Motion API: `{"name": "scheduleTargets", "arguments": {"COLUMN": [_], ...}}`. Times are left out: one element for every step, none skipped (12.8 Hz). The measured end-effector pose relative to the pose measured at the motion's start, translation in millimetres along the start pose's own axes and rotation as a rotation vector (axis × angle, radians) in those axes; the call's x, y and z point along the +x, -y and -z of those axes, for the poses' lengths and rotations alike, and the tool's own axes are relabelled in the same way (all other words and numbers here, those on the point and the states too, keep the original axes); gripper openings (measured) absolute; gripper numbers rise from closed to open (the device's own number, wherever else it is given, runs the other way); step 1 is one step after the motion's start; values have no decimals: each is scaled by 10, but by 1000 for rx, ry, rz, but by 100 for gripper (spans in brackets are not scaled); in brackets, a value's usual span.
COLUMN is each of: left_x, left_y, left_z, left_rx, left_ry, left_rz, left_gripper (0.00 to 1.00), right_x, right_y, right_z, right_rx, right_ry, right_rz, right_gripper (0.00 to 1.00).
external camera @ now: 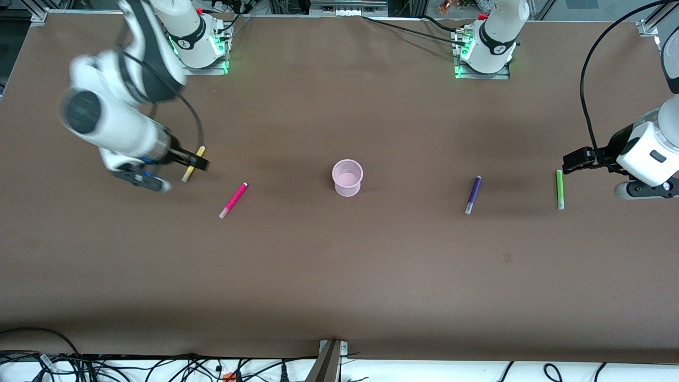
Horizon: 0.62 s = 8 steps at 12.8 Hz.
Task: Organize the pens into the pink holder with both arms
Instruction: 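Reach the right gripper down to the magenta highlighter, then grasp the magenta highlighter and lift it over the pink cup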
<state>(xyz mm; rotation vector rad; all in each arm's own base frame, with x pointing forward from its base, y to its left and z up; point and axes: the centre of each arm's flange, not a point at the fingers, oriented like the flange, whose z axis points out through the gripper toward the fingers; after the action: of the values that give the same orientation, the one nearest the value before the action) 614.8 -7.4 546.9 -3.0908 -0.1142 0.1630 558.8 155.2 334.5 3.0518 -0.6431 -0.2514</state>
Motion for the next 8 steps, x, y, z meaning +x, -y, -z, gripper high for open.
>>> {"name": "scheduleTargets", "arguments": {"left_x": [8,11,10,15,32,63,111,174], "left_y": [-30,-81,-147,-197,-213,-201,-181,-175], "left_z": [-18,-32,-49,-78,-123,-195,-308,-463], "left_rx": [12,17,7,-16,-37,-51,-60,-71], "left_ry": [2,5,10,19,31,46,68,97], "left_rz": [1,-2,-5,3,25,57,99,168], "left_gripper": [100,100,100,100,100,100,100,100], "right_x": [20,48,76,95,102,102,97,84], "right_y": [155,255,312,351,382,412,441,475], "right_z": [-326,-597,-831,-1021,-1176,-1304,-1406,-1503], "right_rx": [0,1,1,1,2,4,7,13], "right_ry": [-6,-10,-12,-12,-12,-13,-15,-13], "right_rz": [-40,-74,-102,-124,-145,-160,-166,-172], "right_gripper": [100,99,99,98,95,95,86,78]}}
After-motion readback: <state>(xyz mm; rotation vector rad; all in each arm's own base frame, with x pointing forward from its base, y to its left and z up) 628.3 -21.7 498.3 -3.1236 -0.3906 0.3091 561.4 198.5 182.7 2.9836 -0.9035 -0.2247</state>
